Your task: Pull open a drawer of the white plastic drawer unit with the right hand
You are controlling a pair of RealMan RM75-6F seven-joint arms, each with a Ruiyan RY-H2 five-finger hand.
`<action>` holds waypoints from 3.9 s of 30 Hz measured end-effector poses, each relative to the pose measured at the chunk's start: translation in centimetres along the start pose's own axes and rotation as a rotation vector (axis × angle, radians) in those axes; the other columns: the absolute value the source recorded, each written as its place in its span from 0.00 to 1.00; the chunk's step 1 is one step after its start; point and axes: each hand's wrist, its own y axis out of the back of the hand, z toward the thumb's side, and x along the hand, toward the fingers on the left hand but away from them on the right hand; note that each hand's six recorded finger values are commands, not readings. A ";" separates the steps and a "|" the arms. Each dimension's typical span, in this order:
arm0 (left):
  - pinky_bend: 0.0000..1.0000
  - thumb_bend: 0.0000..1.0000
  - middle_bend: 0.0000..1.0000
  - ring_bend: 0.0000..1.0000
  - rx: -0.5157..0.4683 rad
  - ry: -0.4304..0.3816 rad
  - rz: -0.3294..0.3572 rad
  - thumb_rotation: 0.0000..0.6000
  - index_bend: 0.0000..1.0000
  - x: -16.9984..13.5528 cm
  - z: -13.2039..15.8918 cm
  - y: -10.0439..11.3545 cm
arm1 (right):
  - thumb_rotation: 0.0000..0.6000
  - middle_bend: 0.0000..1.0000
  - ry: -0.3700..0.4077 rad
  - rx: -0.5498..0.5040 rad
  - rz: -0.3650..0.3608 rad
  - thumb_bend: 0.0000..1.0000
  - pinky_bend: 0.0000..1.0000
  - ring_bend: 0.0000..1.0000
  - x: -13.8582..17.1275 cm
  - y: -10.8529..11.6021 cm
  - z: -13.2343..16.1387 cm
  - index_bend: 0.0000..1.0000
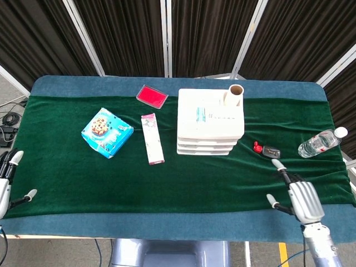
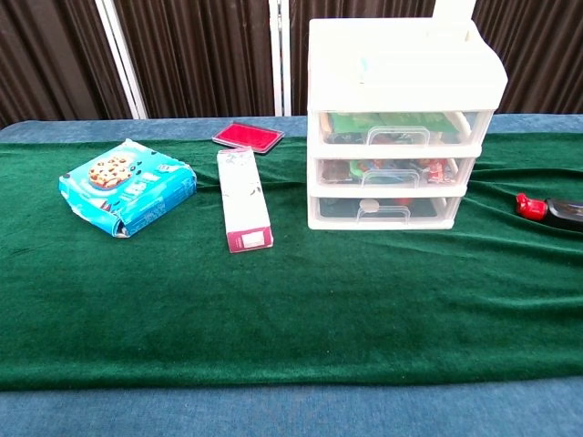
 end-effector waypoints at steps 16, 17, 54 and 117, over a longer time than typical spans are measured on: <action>0.00 0.00 0.00 0.00 -0.026 0.018 0.016 1.00 0.00 0.2 -0.7 0.7 | 1.00 0.96 -0.015 -0.502 0.278 0.42 0.83 0.98 -4.4 -6.8 6.2 0.12; 0.00 0.00 0.00 0.00 -0.027 0.019 0.018 1.00 0.00 0.2 -0.8 0.7 | 1.00 0.96 -0.020 -0.526 0.292 0.43 0.83 0.98 -4.6 -7.1 6.5 0.11; 0.00 0.00 0.00 0.00 -0.053 0.043 0.040 1.00 0.00 0.5 -1.9 1.6 | 1.00 0.94 -0.126 -0.879 0.230 0.50 0.83 0.97 -12.1 -13.5 8.9 0.00; 0.00 0.00 0.00 0.00 -0.064 0.049 0.034 1.00 0.00 0.6 -2.2 1.6 | 1.00 0.94 -0.130 -0.960 0.261 0.51 0.83 0.97 -13.6 -14.9 11.3 0.11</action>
